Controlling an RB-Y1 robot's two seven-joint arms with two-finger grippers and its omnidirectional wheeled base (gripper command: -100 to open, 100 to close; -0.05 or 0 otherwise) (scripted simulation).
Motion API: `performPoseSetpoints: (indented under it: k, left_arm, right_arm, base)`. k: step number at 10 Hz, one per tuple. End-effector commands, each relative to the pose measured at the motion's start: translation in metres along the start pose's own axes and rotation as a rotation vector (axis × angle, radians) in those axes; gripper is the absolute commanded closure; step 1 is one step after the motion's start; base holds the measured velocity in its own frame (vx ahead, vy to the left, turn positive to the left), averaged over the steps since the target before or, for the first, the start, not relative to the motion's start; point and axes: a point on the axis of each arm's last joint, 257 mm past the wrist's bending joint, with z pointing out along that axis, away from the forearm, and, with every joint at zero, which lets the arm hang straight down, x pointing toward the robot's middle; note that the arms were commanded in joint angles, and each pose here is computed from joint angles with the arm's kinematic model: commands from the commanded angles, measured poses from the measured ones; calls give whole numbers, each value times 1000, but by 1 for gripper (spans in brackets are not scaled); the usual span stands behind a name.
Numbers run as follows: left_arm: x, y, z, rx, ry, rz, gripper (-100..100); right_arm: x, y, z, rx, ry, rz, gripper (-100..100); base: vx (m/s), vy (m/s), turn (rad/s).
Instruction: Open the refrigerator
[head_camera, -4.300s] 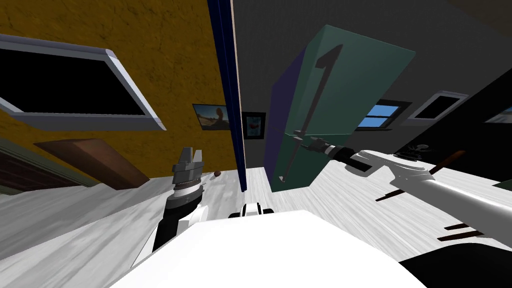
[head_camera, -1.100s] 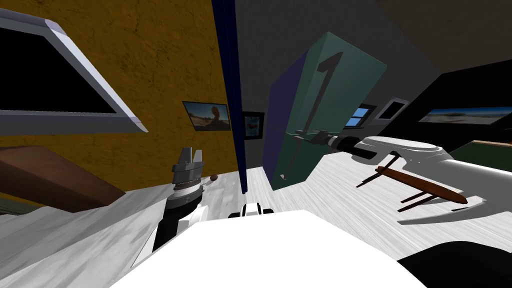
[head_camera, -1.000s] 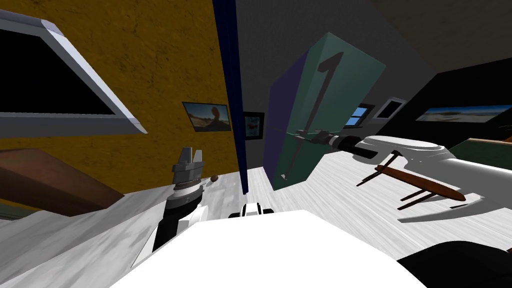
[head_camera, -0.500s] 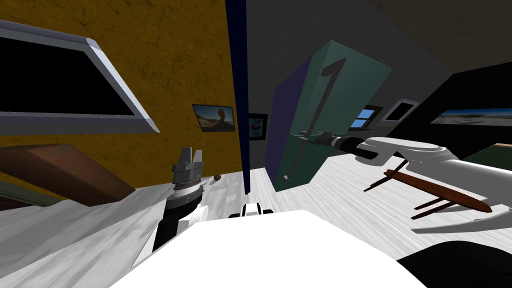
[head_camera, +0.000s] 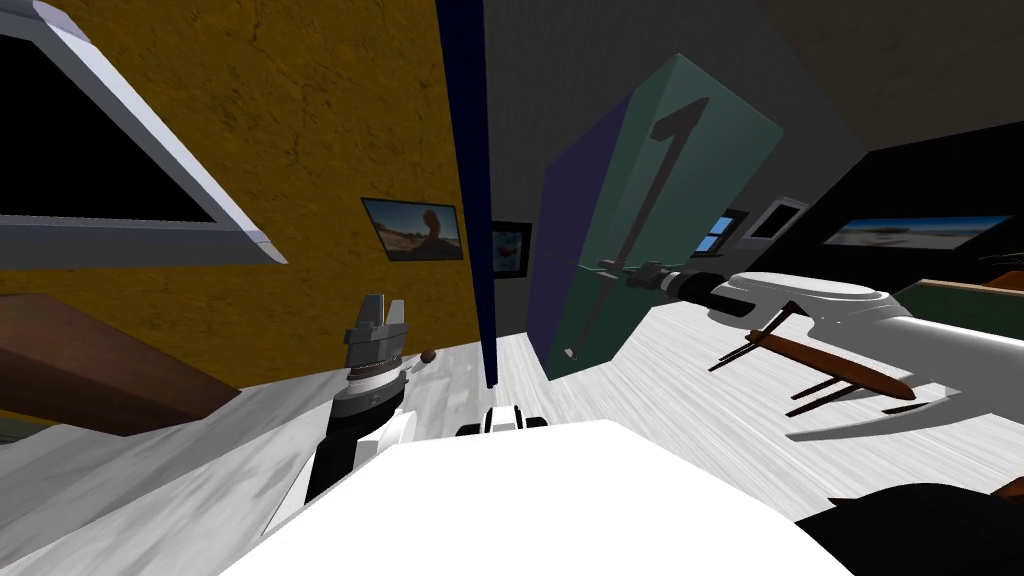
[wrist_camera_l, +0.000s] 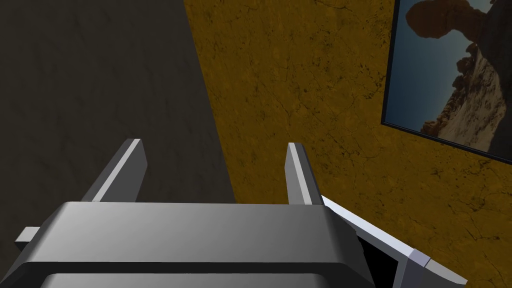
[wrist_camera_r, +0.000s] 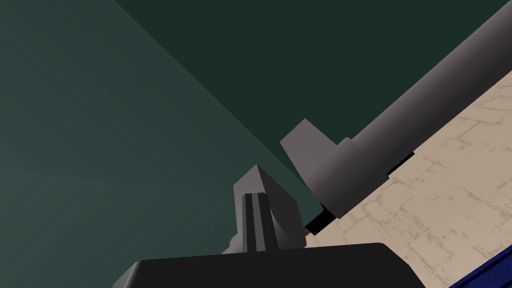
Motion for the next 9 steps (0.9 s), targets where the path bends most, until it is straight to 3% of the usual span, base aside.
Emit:
performPoseSetpoints:
  k: [1,5,6,7,8,9]
  left_arm:
    - [0,0,0,0,0,0,0]
    - [0,0,0,0,0,0,0]
    - [0,0,0,0,0,0,0]
    - [0,0,0,0,0,0,0]
    - [0,0,0,0,0,0,0]
    - [0,0,0,0,0,0,0]
  right_arm:
    - [0,0,0,1,0,0,100]
    - [0,0,0,1,0,0,100]
    - [0,0,0,1,0,0,-100]
    - [0,-1,0,3,1,0,-100]
    - [0,-5,0,11,2,-1,100]
    - [-12,4,1,-12,-26,-2,100]
  base:
    - [0,0,0]
    - [0,0,0]
    - [0,0,0]
    - [3,-9,-27]
    - [1,-13,-24]
    - [-87,-109,0]
